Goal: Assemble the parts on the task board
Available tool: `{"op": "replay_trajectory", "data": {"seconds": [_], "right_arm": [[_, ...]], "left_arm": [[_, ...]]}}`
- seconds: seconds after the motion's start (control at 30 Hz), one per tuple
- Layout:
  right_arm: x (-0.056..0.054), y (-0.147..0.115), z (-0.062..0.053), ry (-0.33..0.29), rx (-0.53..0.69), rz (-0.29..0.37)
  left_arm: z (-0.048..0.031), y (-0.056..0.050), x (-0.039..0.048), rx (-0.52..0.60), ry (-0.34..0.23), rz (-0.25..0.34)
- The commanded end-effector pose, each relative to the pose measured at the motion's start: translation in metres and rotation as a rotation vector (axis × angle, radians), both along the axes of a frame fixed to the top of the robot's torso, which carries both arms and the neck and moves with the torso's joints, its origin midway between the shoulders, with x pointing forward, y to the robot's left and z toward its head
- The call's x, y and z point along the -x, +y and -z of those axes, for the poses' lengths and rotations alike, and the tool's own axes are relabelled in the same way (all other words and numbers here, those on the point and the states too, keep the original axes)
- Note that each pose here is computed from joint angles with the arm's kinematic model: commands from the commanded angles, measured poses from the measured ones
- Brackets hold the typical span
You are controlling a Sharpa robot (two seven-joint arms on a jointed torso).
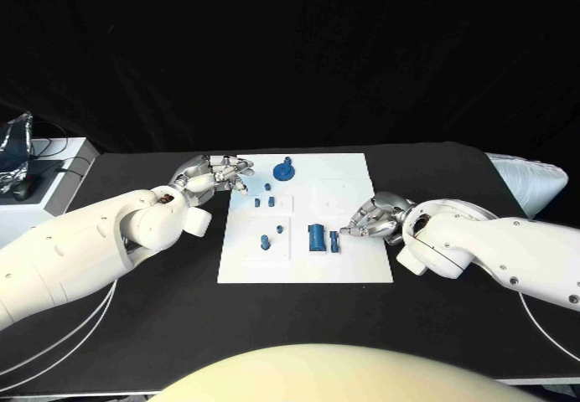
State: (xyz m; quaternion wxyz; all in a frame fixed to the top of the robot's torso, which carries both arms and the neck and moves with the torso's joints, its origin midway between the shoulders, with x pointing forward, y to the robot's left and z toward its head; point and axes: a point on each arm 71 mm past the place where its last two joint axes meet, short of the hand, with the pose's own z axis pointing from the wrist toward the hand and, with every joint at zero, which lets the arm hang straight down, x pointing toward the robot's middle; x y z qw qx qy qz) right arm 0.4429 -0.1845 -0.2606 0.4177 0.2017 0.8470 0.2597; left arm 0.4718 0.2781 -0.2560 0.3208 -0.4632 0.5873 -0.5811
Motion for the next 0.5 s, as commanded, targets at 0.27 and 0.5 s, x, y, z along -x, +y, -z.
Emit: {"op": "replay_trajectory", "data": {"seconds": [0.27, 0.5], "right_arm": [[-0.043, -0.023, -0.022, -0.290, -0.439, 0.111], [-0.073, -0.044, -0.024, -0.381, -0.532, 0.191]], "left_arm": [[0.0001, 0.002, -0.0075, 0.030, -0.063, -0.122], [0.0019, 0.007, -0.0129, 0.029, -0.089, -0.201]]}}
